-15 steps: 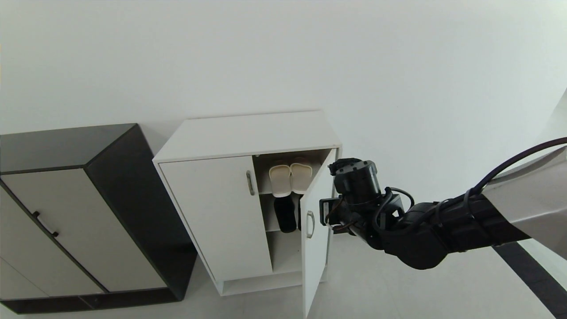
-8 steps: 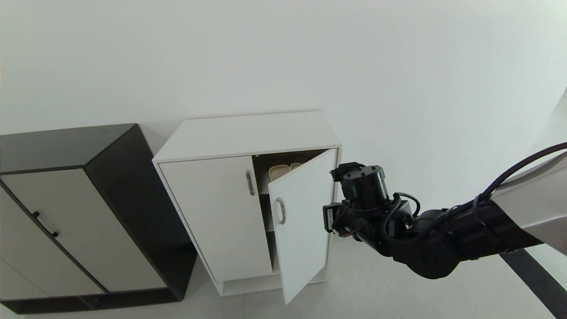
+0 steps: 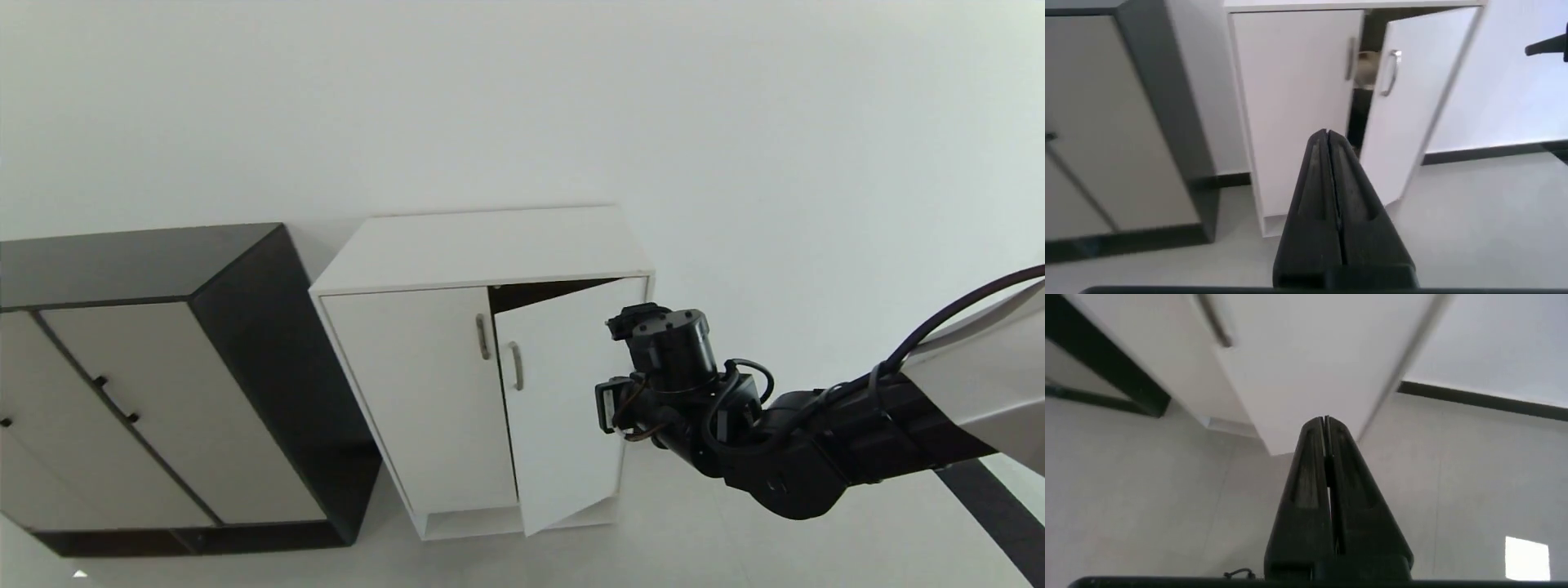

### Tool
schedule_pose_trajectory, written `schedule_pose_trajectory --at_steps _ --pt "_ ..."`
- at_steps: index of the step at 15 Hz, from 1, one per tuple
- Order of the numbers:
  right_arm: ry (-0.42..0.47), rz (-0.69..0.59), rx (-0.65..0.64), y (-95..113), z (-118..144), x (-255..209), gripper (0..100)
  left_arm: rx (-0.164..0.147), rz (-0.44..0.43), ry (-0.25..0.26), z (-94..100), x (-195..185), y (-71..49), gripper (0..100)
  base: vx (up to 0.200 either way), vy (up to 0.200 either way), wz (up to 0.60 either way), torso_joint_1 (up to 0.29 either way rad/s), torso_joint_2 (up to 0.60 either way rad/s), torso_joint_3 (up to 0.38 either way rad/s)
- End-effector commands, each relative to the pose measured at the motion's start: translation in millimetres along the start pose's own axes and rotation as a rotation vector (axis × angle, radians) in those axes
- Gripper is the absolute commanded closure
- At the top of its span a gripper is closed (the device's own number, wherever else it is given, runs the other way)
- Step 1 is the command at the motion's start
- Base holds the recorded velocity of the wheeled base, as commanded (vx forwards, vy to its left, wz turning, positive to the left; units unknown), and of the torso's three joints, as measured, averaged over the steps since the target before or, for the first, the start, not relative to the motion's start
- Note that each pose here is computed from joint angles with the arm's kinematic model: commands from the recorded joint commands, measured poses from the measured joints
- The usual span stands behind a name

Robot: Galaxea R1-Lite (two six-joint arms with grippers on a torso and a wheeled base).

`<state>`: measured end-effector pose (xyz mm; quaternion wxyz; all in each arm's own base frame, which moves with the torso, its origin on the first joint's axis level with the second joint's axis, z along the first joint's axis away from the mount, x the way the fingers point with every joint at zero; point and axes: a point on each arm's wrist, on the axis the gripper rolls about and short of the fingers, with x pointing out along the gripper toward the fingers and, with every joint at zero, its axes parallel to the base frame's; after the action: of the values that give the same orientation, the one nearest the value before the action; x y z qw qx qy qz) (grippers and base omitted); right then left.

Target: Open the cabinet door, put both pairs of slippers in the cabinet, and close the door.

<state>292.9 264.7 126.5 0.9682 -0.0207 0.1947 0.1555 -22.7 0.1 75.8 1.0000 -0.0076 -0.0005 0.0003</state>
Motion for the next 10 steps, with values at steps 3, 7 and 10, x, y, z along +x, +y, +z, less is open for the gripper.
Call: schedule_pose_trajectory --at_steps 3,7,10 --pt "0.009 0.001 -0.003 0 -3 1 100 0.000 0.001 0.001 0.1 0 0.0 100 0.000 0.000 0.40 0.006 0.00 -0.002" --pt "0.011 -0.007 0.004 -6 -9 10 100 0.000 0.002 0.001 0.1 0 0.1 100 0.000 0.000 0.00 0.000 0.00 0.000" --pt "0.031 0.036 -0.004 -14 -15 11 100 0.000 0.001 0.001 0.1 0 0.0 100 0.067 0.000 0.00 0.001 0.00 0.001"
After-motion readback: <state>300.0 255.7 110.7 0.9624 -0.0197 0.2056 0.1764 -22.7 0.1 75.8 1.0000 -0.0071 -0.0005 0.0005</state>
